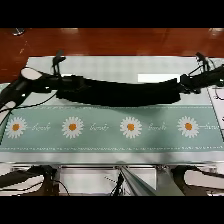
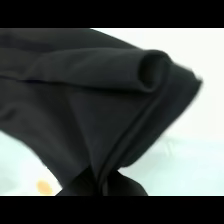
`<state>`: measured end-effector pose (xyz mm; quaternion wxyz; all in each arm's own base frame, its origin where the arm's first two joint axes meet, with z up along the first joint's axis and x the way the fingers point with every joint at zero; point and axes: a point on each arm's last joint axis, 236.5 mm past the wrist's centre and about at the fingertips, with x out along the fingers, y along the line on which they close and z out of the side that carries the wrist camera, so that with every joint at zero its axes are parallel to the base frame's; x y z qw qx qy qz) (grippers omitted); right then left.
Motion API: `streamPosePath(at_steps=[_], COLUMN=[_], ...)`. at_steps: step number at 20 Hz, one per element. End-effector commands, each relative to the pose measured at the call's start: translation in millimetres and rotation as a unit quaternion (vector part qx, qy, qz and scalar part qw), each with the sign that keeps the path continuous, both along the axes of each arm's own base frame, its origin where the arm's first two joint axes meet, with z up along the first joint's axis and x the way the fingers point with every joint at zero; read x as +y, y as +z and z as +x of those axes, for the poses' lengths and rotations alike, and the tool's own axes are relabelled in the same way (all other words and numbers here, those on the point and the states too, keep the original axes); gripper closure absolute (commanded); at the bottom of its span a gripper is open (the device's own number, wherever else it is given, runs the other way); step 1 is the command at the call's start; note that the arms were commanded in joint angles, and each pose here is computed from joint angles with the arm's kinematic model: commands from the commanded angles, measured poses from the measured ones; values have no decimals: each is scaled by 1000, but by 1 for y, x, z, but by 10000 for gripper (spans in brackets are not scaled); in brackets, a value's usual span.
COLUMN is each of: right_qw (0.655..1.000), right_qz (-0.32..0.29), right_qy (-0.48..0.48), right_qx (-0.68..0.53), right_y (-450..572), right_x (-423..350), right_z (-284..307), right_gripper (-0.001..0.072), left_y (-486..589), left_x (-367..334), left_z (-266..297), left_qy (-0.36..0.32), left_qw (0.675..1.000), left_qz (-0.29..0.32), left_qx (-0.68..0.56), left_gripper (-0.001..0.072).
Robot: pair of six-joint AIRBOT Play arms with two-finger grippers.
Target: Fold the shirts.
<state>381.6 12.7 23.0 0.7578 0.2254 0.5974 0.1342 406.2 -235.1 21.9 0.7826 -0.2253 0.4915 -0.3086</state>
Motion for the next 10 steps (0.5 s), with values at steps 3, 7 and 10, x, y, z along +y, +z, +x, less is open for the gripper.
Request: streamPosePath(at_steps=[3, 7, 10], right_qw=[996, 992, 988], right_qz=[-19, -13, -6], right_qy=[-15, -27, -36], right_qx=[-83, -120, -149], right_y=[58, 92, 113], right_x=[24, 41, 49], right_z=[-80, -117, -129], right_gripper=[680, 680, 679], left_y=[-29, -48, -67], left_x=[-111, -208, -263], left_z=[-16, -64, -123], left_qy=[-100, -190, -239], left_qw=[987, 975, 965], left_qz=[122, 106, 66], left_qx=[1, 32, 89], left_gripper=[685, 684, 684])
